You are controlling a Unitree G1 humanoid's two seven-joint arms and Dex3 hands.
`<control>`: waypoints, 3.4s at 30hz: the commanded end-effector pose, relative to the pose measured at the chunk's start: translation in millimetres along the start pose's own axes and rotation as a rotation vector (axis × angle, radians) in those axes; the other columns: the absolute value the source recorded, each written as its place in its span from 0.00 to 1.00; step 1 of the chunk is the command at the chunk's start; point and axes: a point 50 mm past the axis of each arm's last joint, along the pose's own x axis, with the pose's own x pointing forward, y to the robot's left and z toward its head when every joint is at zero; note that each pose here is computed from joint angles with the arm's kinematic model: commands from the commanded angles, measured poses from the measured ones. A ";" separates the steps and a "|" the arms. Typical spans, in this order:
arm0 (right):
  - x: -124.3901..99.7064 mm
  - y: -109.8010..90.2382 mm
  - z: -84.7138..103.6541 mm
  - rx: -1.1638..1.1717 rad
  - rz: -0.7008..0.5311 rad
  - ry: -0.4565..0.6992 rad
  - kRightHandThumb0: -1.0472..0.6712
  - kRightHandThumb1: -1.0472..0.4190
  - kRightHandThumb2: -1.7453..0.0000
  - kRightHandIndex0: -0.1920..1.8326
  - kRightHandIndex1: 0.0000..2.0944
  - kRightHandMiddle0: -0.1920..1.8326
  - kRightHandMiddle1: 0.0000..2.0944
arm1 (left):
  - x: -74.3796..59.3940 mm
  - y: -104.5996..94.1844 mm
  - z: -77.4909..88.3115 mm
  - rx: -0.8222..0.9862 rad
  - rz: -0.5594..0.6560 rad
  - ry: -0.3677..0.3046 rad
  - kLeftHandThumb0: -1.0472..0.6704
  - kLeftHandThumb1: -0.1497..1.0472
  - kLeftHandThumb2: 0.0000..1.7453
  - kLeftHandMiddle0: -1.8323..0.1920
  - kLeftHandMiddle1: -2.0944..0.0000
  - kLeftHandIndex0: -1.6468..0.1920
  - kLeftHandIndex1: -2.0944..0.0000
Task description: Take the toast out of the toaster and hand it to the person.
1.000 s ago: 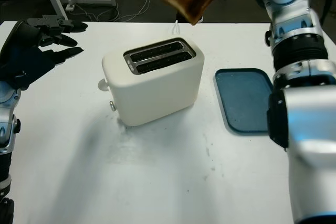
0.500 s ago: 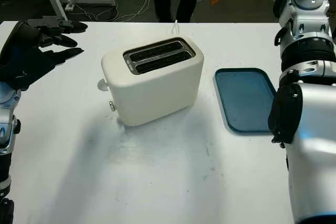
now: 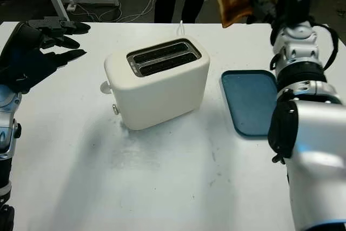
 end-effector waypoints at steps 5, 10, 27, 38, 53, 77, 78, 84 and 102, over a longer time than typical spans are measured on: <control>-1.6 11.2 -15.1 -0.014 -0.020 0.029 0.52 0.09 0.76 0.42 0.83 0.24 0.83 | -2.1 -1.7 -4.1 -0.010 0.009 0.008 0.48 0.89 0.05 0.65 0.60 0.50 0.91; -1.9 20.0 -22.5 0.049 -0.029 0.088 0.50 0.09 0.74 0.45 0.83 0.28 0.65 | -2.1 -1.5 -4.8 -0.001 0.004 0.014 0.46 0.89 0.05 0.65 0.60 0.50 0.91; -6.0 35.5 -43.2 0.069 -0.003 0.163 0.50 0.09 0.74 0.46 0.83 0.28 0.83 | -2.1 -1.6 -4.8 -0.001 0.001 0.013 0.46 0.89 0.05 0.65 0.60 0.50 0.92; -7.9 41.6 -51.2 0.084 0.009 0.218 0.48 0.09 0.76 0.37 0.83 0.14 0.83 | -1.8 -1.8 -4.6 -0.001 0.001 0.022 0.45 0.89 0.05 0.66 0.61 0.50 0.92; -7.8 43.2 -50.5 0.094 0.020 0.212 0.49 0.09 0.76 0.39 0.83 0.17 0.83 | -0.6 -1.3 -3.7 0.011 -0.001 0.014 0.45 0.89 0.04 0.65 0.61 0.50 0.91; -8.2 45.5 -51.1 0.079 0.023 0.198 0.50 0.09 0.77 0.42 0.83 0.24 0.83 | -2.0 -1.5 -4.6 0.011 0.005 0.019 0.45 0.89 0.04 0.65 0.61 0.50 0.91; -8.1 45.5 -50.9 0.080 0.024 0.197 0.50 0.09 0.76 0.43 0.83 0.25 0.83 | -1.8 -1.6 -4.5 0.011 0.005 0.018 0.45 0.89 0.04 0.65 0.61 0.50 0.91; -8.4 45.0 -51.7 0.047 0.033 0.190 0.49 0.09 0.75 0.43 0.83 0.26 0.83 | -1.8 -2.3 -5.0 -0.018 0.006 0.026 0.46 0.89 0.04 0.66 0.62 0.50 0.92; -11.8 40.6 -55.8 -0.176 0.183 0.089 0.20 0.09 0.74 0.22 0.26 0.24 0.20 | -4.1 -3.2 -8.1 -0.009 0.009 0.030 0.44 0.89 0.04 0.65 0.61 0.50 0.92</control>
